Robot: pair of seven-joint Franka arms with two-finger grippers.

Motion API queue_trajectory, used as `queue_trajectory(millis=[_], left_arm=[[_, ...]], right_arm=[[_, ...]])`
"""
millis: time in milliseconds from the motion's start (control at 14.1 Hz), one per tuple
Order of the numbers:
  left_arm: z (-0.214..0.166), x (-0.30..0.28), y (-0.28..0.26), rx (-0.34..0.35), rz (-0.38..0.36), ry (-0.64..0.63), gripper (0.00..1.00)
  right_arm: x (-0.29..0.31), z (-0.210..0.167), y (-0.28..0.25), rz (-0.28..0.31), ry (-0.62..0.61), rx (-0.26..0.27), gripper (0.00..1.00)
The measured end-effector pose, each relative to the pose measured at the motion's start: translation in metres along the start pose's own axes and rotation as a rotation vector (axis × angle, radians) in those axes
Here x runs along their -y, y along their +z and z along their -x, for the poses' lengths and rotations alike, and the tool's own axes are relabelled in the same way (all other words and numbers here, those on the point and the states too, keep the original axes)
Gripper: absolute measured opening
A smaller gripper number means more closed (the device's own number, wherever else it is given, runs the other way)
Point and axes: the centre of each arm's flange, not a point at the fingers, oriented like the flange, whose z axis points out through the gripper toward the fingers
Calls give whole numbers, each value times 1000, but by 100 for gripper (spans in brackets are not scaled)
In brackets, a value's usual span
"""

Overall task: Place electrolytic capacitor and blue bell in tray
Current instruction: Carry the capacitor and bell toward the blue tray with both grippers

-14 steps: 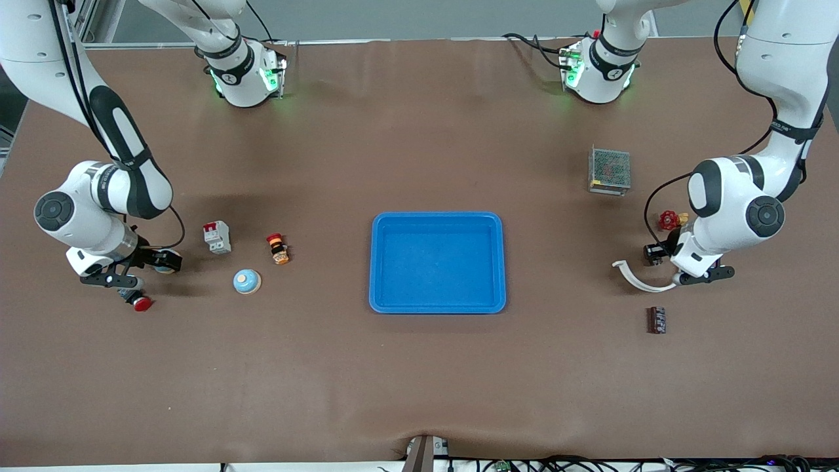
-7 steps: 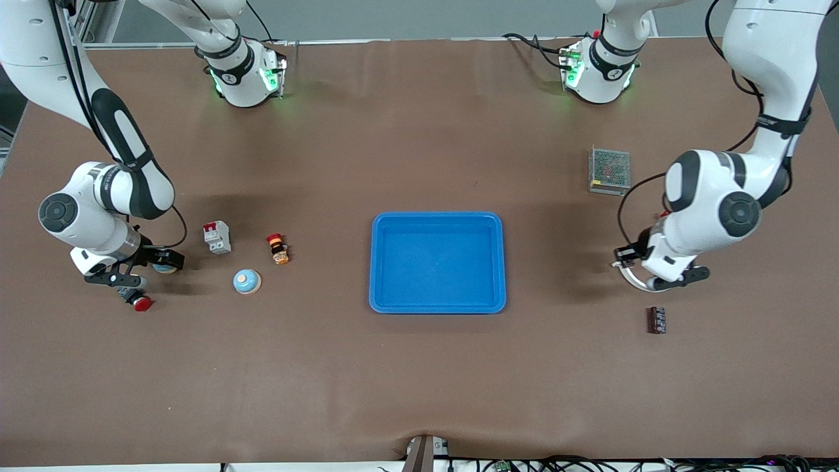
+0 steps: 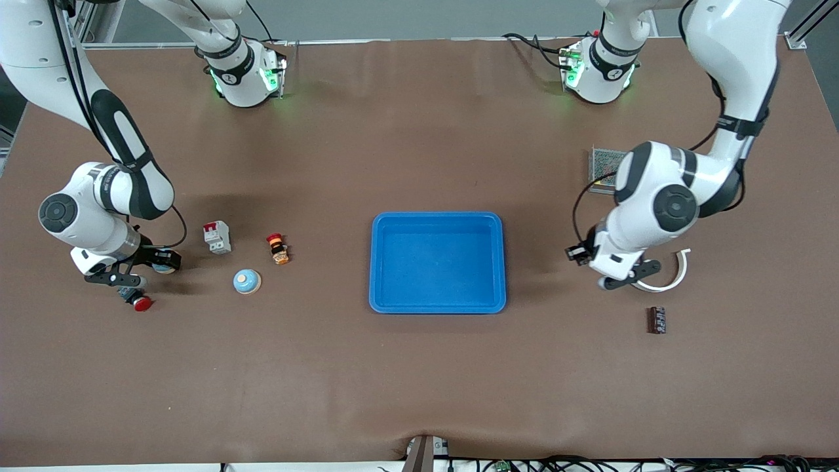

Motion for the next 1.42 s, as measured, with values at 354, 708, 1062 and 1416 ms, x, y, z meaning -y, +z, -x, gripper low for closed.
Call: queue_trajectory(millis=[354,708,1062,1416], left_arm=[[37,-81,5,6,16,-87,33],[52,-132,43,49,18,-193,33],[67,-146,71,82,-8,-174,33],[95,-162,100,111,-48,-175,33]], right_arm=[[18,-3,-11,-19,-28,39,68],[45,-16,-90,-92,-18,154,68],[119,-20,-134,-108,109,169,68],[264,-2,-157,-68,284,151,68]])
